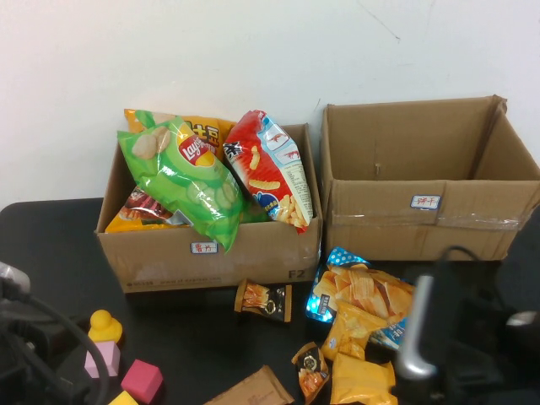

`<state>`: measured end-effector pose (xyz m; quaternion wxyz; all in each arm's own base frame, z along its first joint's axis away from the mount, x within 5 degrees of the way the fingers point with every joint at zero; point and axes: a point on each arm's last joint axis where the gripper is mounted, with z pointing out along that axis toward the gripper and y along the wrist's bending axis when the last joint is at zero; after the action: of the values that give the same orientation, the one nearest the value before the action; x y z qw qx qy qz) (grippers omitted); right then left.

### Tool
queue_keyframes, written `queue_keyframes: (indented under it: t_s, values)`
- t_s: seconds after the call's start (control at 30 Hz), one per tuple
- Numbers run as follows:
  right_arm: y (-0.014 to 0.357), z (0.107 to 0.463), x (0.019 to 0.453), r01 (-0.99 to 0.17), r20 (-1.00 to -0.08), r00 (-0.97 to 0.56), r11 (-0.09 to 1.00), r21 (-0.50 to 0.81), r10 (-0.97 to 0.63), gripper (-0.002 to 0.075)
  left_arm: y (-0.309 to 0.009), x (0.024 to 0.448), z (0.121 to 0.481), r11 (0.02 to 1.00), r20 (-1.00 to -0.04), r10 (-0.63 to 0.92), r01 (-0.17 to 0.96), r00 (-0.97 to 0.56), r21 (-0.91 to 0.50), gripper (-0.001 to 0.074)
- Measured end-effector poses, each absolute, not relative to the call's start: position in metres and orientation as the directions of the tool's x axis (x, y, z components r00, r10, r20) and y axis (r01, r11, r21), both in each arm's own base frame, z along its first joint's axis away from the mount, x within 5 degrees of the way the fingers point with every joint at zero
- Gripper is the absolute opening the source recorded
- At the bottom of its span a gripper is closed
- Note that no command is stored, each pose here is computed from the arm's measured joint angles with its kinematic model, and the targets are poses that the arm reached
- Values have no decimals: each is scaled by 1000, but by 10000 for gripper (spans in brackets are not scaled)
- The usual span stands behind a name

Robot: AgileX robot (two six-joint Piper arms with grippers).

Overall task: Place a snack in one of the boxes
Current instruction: Pick up the biscuit

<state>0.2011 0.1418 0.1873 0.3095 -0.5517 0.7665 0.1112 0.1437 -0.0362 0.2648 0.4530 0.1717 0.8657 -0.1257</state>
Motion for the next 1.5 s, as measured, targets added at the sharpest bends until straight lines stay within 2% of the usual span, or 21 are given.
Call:
queue_keyframes:
  t_s: [0.17, 0.27, 0.5, 0.8, 1.0, 1.23, 1.5]
  values:
    - [171, 156, 227, -923, -537, -214, 349, -164, -816, 495, -36, 144, 265, 908, -832, 198, 417, -519, -45, -1]
    - [180, 139, 239, -920, -514, -266, 375, -119, -816, 499, -36, 144, 265, 906, -832, 201, 420, -517, -42, -1]
    - [192, 97, 255, -912, -439, -354, 408, -32, -826, 501, -37, 144, 266, 902, -836, 194, 427, -514, -54, -1]
    - [198, 61, 268, -898, -380, -403, 439, -8, -832, 501, -38, 144, 266, 898, -840, 200, 436, -505, -48, -1]
    - [197, 52, 273, -884, -371, -422, 467, -36, -827, 478, -38, 144, 266, 899, -840, 195, 435, -506, -53, -1]
    - [197, 51, 275, -880, -373, -423, 473, -48, -826, 335, -38, 144, 267, 899, -842, 184, 433, -506, -63, -1]
    - [199, 66, 276, -875, -405, -425, 482, -46, -810, 314, -39, 144, 267, 900, -845, 168, 429, -507, -79, -1]
